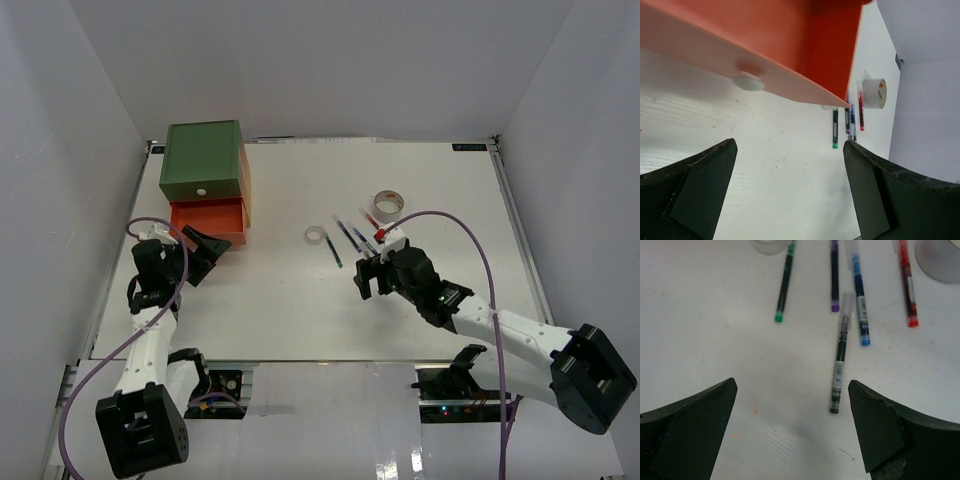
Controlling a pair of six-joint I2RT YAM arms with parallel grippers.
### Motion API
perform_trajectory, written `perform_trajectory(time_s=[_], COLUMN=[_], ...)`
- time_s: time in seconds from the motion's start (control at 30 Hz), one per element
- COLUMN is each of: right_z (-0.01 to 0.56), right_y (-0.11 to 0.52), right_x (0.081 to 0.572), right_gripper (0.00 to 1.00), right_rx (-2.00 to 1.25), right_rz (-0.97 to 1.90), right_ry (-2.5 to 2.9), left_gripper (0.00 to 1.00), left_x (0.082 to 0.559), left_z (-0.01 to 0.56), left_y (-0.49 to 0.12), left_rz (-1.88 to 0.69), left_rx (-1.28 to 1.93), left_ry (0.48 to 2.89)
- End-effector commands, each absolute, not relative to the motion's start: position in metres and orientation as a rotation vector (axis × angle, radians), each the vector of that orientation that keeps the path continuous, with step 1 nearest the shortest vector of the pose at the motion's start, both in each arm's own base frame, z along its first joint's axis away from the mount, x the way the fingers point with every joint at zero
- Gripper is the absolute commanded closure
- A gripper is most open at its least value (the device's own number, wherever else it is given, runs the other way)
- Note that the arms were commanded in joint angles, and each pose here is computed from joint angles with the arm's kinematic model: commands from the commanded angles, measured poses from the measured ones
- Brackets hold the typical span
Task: Sort the stationery into containers
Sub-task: Pick up the pen from the center of the board.
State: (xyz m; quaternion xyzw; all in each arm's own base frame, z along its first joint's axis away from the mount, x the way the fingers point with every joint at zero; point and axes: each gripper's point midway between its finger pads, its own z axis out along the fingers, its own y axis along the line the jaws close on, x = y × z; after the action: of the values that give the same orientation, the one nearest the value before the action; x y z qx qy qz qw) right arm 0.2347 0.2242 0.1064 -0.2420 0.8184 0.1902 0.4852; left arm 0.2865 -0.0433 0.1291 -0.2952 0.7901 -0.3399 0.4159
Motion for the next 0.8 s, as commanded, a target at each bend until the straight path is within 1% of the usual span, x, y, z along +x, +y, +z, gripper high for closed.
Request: perform_trajectory(time_s=[0.0, 0.07, 0.1, 0.27, 0.33, 0.37, 0.4, 0.47, 0.5, 0.57, 0.63, 0.67, 0.7, 0.77], right_z=[0.090, 0.073, 0.067, 0.048, 0.046, 0.039, 0.037, 0.031, 0.030, 0.024, 0.020, 0.019, 0.019, 0.018], right_y=[0.201, 0.196, 0.191, 0.190, 0.191, 0.190, 0.190, 0.189, 0.189, 0.187, 0.185, 0.185, 0.184, 0.183], right_x=[0.252, 0.252, 0.254, 0.259, 0.263, 0.263, 0.263, 0.265, 0.265, 0.264, 0.263, 0.262, 0.262, 0.261], right_gripper=[0.00, 0.01, 0.05, 0.14, 0.23, 0.25, 0.30, 0.35, 0.40, 0.44, 0.54, 0.55, 0.60, 0.65], right_rx=[-0.418, -0.410, -0.396, -0.412, -0.417, -0.420, -0.422, -0.426, -0.428, -0.431, -0.435, -0.434, -0.434, -0.438], right_rz=[0.395, 0.376, 0.358, 0.308, 0.291, 0.275, 0.266, 0.245, 0.238, 0.219, 0.205, 0.204, 0.201, 0.200], right_ry=[2.117, 2.182, 2.204, 2.273, 2.283, 2.303, 2.310, 2.331, 2.337, 2.359, 2.375, 2.378, 2.380, 2.384], left_gripper=[0.02, 0.02, 0.02, 0.02, 0.02, 0.02, 0.02, 0.02, 0.02, 0.02, 0.02, 0.02, 0.02, 0.02], left_x=[0.276, 0.276, 0.276, 0.280, 0.282, 0.283, 0.283, 0.285, 0.283, 0.285, 0.286, 0.287, 0.286, 0.290], left_z=[0.150, 0.161, 0.171, 0.200, 0.211, 0.213, 0.214, 0.217, 0.217, 0.220, 0.226, 0.228, 0.230, 0.232], left_y=[-0.055, -0.056, -0.059, -0.064, -0.067, -0.068, -0.072, -0.073, -0.084, -0.089, -0.096, -0.098, -0.106, -0.111], left_rz=[-0.808, -0.762, -0.750, -0.670, -0.652, -0.649, -0.656, -0.652, -0.679, -0.683, -0.682, -0.680, -0.694, -0.691], left_rx=[-0.569, -0.493, -0.460, -0.343, -0.317, -0.314, -0.302, -0.303, -0.275, -0.269, -0.259, -0.257, -0.241, -0.243], left_ry=[2.053, 2.054, 2.053, 2.041, 2.026, 2.024, 2.027, 2.024, 2.034, 2.037, 2.031, 2.026, 2.028, 2.030])
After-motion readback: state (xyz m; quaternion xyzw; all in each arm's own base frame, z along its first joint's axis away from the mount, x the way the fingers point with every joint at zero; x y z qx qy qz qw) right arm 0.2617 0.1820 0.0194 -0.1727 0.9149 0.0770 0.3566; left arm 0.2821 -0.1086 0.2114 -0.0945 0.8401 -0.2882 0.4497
